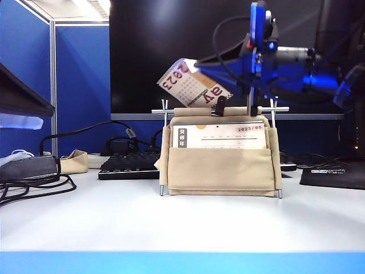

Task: Turn one page of the calendar.

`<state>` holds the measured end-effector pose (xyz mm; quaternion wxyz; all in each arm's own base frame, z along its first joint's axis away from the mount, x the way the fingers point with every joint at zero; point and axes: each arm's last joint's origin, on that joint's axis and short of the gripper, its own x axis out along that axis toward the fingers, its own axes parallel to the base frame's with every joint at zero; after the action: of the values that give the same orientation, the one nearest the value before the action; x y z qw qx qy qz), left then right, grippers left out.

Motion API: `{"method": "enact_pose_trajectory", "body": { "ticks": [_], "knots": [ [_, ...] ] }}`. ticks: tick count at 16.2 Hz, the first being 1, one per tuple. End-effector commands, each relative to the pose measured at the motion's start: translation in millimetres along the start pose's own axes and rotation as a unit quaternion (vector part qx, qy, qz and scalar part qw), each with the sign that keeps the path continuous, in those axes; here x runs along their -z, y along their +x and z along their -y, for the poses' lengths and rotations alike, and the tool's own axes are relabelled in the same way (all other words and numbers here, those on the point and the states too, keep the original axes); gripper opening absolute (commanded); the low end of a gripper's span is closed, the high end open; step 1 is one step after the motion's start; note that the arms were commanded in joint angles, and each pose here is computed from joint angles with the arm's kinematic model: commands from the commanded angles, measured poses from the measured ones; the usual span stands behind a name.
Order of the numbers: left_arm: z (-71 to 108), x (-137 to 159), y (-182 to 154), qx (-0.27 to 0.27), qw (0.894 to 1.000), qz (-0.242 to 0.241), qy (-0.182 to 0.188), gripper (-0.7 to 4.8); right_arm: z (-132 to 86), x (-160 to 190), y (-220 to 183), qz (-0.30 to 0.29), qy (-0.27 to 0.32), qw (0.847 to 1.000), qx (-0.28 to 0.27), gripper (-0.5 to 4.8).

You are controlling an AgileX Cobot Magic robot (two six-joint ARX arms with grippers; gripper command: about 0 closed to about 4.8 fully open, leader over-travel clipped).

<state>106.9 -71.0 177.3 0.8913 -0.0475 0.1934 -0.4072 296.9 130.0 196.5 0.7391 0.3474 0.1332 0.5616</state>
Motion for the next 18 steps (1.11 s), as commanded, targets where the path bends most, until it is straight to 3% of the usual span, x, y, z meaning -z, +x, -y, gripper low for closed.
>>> {"method": "enact_pose_trajectory", "body": {
  "ticks": [1, 5, 6, 8, 18],
  "knots": [
    [0.4, 0.2, 0.0, 0.004, 1.000, -0.003, -0.001, 1.86, -11.0, -16.7, 5.0, 0.031, -0.022, 0.999, -0.014, -0.01],
    [0.6, 0.1, 0.0, 0.008, 1.000, -0.003, 0.000, 1.86, -18.8, -35.5, -2.2, 0.073, -0.043, 0.996, -0.005, 0.16],
    [0.7, 0.1, 0.0, 0.009, 1.000, -0.003, 0.000, 1.86, -16.7, -38.5, -5.8, 0.085, -0.044, 0.995, 0.005, 0.73],
    [1.2, 0.2, 0.0, 0.018, 1.000, -0.004, -0.001, 1.86, -14.3, -41.9, -10.5, 0.093, -0.045, 0.995, 0.013, 1.09],
    [1.8, 1.0, -0.1, 0.030, 0.999, -0.009, -0.012, 1.86, 1.5, -67.8, -49.3, 0.174, -0.062, 0.979, 0.086, 1.09]
  ]
}}
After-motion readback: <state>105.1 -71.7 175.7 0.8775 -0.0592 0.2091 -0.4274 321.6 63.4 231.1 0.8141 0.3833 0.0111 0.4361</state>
